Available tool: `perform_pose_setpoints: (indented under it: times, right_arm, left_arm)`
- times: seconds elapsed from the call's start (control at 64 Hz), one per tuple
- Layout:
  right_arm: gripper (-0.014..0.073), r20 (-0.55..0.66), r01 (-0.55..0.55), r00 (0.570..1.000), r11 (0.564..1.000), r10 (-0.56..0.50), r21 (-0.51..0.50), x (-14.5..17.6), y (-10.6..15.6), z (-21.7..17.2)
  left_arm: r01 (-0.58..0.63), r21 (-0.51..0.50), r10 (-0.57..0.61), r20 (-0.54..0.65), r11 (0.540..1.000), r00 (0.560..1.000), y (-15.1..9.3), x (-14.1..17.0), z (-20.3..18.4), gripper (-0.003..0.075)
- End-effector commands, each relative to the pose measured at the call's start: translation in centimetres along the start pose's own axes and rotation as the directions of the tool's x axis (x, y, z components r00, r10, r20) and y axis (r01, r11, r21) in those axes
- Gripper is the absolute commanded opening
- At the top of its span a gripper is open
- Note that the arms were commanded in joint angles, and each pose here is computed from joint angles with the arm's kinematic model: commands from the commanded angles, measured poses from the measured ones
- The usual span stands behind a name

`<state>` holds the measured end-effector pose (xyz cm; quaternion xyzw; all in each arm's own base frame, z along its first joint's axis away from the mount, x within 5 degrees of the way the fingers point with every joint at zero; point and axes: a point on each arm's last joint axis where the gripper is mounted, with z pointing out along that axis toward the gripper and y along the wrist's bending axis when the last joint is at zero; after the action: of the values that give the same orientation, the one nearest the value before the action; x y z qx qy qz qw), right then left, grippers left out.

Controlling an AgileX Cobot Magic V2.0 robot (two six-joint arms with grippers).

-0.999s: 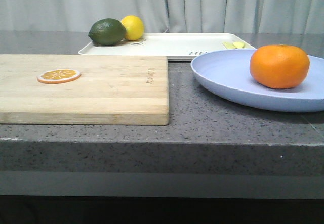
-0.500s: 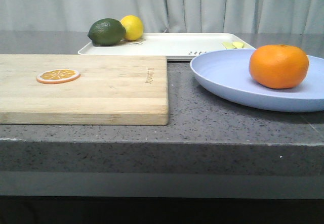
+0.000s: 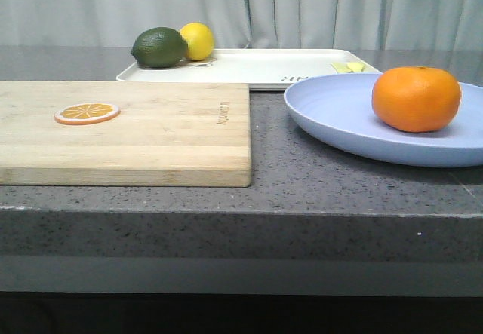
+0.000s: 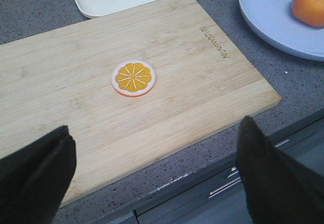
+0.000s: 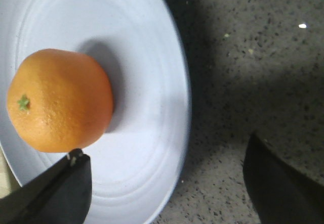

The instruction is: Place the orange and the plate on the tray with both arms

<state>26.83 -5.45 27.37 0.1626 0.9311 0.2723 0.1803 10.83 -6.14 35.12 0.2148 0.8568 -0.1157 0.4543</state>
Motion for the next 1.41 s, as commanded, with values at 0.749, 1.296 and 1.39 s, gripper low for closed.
perform_pose_setpoints:
  times: [0.749, 1.296, 1.39]
  right_arm:
    - [0.0313, -0.005, -0.004, 1.000, 0.995, 0.004, -0.101, -1.5, 1.4, 2.3]
    - [-0.0065, 0.044, -0.005, 0.999, 0.997, 0.008, -0.081, -1.9, 1.2, 2.3]
    - [-0.0065, 0.044, -0.005, 0.999, 0.997, 0.008, -0.081, -1.9, 1.2, 2.3]
  left_arm:
    - [0.001, 0.006, -0.002, 0.101, 1.000, 0.995, 0.0, -1.2, -0.6, 0.0618]
    - [0.001, 0.006, -0.002, 0.101, 1.000, 0.995, 0.0, -1.2, -0.6, 0.0618]
    - [0.001, 0.006, -0.002, 0.101, 1.000, 0.995, 0.0, -1.2, -0.6, 0.0618]
